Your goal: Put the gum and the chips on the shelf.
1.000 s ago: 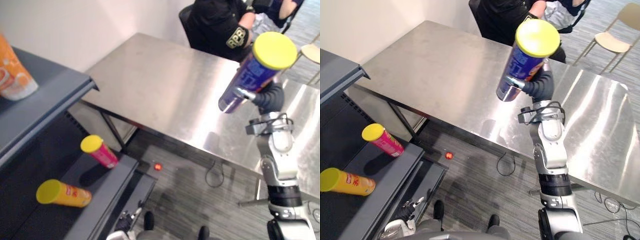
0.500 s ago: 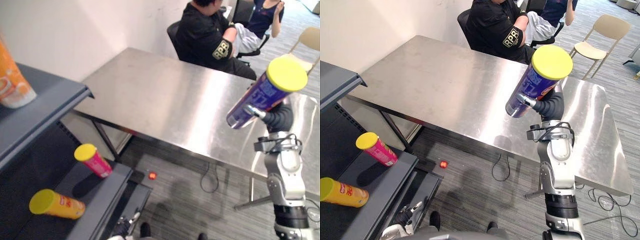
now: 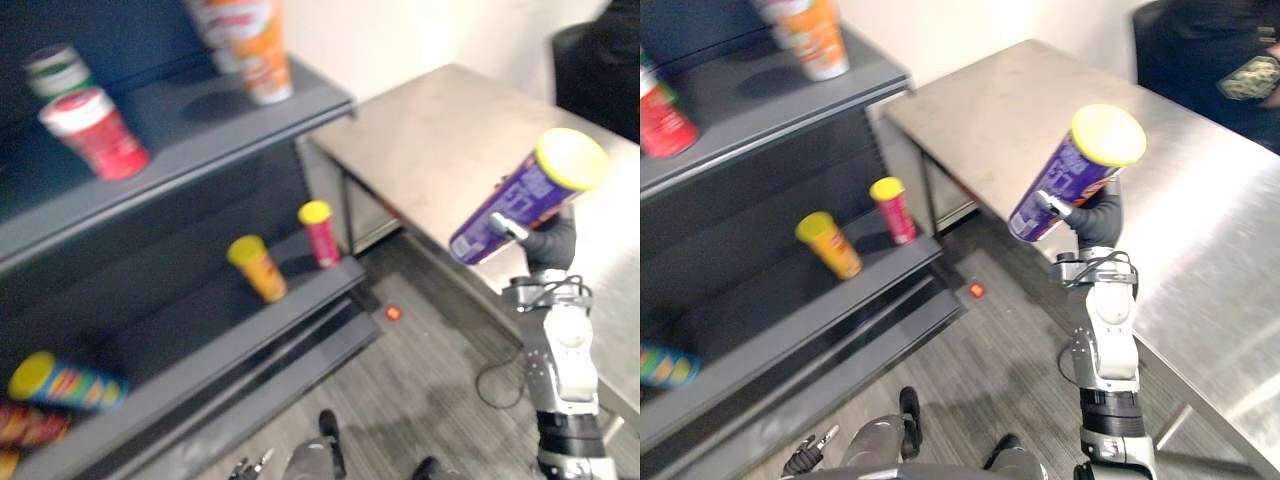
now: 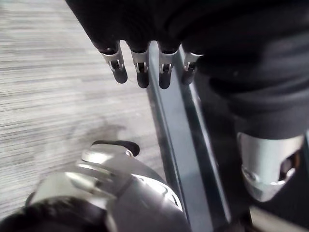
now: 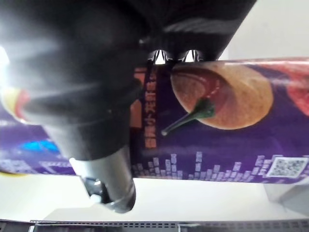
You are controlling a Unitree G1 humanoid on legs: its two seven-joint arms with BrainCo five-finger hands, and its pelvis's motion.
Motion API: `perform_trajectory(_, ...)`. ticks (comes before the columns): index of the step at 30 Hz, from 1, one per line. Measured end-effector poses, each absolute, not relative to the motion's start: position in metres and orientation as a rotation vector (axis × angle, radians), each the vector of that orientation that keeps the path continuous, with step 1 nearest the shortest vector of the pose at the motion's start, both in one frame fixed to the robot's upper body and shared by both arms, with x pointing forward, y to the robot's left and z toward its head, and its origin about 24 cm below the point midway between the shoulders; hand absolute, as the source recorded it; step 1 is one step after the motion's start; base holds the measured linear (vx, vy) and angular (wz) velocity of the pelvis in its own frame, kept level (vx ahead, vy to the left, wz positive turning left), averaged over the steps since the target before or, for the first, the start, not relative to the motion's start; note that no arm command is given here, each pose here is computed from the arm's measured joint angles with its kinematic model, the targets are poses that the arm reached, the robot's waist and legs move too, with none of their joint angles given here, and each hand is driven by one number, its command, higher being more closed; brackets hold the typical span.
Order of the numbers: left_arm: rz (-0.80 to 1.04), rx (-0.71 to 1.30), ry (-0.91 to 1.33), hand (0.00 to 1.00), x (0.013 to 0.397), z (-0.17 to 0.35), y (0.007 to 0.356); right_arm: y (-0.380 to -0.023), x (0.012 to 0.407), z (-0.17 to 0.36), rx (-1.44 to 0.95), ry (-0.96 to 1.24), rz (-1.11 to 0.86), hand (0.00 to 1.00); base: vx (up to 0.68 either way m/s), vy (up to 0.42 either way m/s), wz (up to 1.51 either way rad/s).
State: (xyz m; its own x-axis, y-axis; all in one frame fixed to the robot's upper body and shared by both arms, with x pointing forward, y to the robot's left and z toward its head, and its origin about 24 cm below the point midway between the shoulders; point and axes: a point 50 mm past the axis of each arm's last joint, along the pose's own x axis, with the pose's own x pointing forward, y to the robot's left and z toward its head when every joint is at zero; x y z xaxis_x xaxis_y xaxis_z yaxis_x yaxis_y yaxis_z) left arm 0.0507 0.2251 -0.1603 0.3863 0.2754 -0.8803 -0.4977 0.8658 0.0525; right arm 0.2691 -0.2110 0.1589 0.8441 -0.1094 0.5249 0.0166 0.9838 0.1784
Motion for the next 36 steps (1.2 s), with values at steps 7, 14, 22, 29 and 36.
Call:
perform_trajectory(7,0.587,-0.301,1.102,0.0,0.026,-0.162,0.229,-0.251,0.248,0.145,0.17,-0.539,-0.268,1.0,-0.16,0.154,1.14)
perform_trajectory(14,0.577,-0.282,1.139,0.0,0.023,-0.164,0.23,-0.257,0.241,0.146,0.18,-0.554,-0.345,1.0,-0.08,0.221,0.41)
perform_trajectory(22,0.574,-0.226,1.132,0.0,0.024,-0.16,0.243,-0.262,0.239,0.145,0.124,-0.542,-0.391,1.0,-0.01,0.081,0.03)
perform_trajectory(29,0.576,-0.238,1.108,0.0,0.031,-0.16,0.244,-0.262,0.243,0.135,0.121,-0.495,-0.376,1.0,0.05,-0.036,-0.04)
perform_trajectory(36,0.581,-0.263,1.018,0.0,0.05,-0.155,0.244,-0.243,0.258,0.129,0.14,-0.456,-0.289,1.0,0.08,-0.001,0.19)
